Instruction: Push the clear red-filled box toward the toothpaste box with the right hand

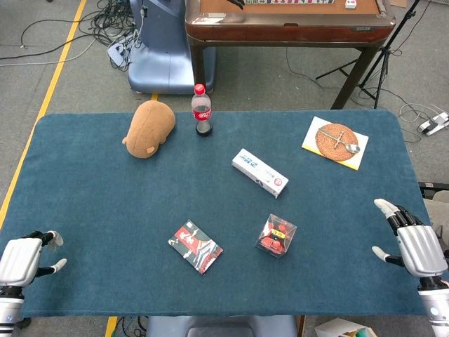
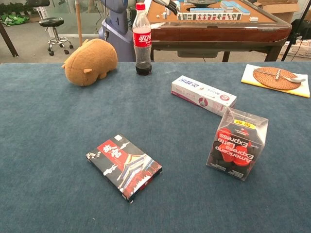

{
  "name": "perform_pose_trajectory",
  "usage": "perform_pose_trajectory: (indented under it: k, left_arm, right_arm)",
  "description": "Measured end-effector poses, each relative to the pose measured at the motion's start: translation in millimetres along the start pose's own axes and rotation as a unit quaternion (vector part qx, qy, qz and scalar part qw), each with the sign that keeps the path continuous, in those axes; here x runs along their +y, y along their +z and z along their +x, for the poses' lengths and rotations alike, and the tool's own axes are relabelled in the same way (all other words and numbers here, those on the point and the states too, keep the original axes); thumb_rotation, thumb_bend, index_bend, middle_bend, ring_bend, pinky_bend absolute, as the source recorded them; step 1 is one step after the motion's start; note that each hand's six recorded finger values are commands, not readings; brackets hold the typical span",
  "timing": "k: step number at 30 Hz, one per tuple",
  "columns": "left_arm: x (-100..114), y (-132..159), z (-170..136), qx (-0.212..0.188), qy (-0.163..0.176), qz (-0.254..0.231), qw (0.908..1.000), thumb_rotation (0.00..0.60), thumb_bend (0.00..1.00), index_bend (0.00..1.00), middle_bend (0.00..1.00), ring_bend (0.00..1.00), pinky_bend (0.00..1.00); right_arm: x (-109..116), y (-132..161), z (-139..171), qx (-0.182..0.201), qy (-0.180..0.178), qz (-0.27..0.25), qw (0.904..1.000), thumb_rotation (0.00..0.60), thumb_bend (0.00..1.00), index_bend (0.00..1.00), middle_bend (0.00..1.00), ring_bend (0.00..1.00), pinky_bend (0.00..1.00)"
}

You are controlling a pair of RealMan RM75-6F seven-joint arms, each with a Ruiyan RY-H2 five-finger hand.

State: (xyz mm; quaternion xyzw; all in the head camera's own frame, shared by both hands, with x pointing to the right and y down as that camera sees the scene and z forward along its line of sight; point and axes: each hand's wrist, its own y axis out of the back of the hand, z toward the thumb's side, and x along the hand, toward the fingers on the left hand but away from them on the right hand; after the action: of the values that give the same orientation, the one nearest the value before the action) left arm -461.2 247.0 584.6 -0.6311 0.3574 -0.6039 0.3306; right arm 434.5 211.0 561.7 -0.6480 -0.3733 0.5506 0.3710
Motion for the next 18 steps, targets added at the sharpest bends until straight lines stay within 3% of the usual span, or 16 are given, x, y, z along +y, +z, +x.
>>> perform_pose_trajectory:
  k: [10, 15, 18]
  left_arm:
    - [-4, 0, -1, -0.007, -0.023, -0.007, 0.9997, 0.6, 0.02, 0.58, 0.61, 0.48, 0.57]
    - [-3, 0, -2, -0.004, -0.022, -0.008, 0.9997, 0.6, 0.02, 0.58, 0.61, 0.48, 0.57]
    - [-4, -2, -2, -0.002, -0.023, -0.007, 0.9997, 0.6, 0.02, 0.58, 0.61, 0.48, 0.57]
  right_arm:
    - [0, 5, -1, 0.007, -0.014, -0.004, 0.9999, 0.6, 0.0, 0.17, 0.22, 0.2, 0.38]
    - [-6, 15, -4, 0.031, -0.014, -0.003, 0.9994, 0.6, 0.0, 0.15, 0.14, 0.16, 0.28]
    - [-13, 25, -7, 0.054, -0.008, 0.003, 0.9985, 0.6, 0.0, 0.08, 0.07, 0.09, 0.23]
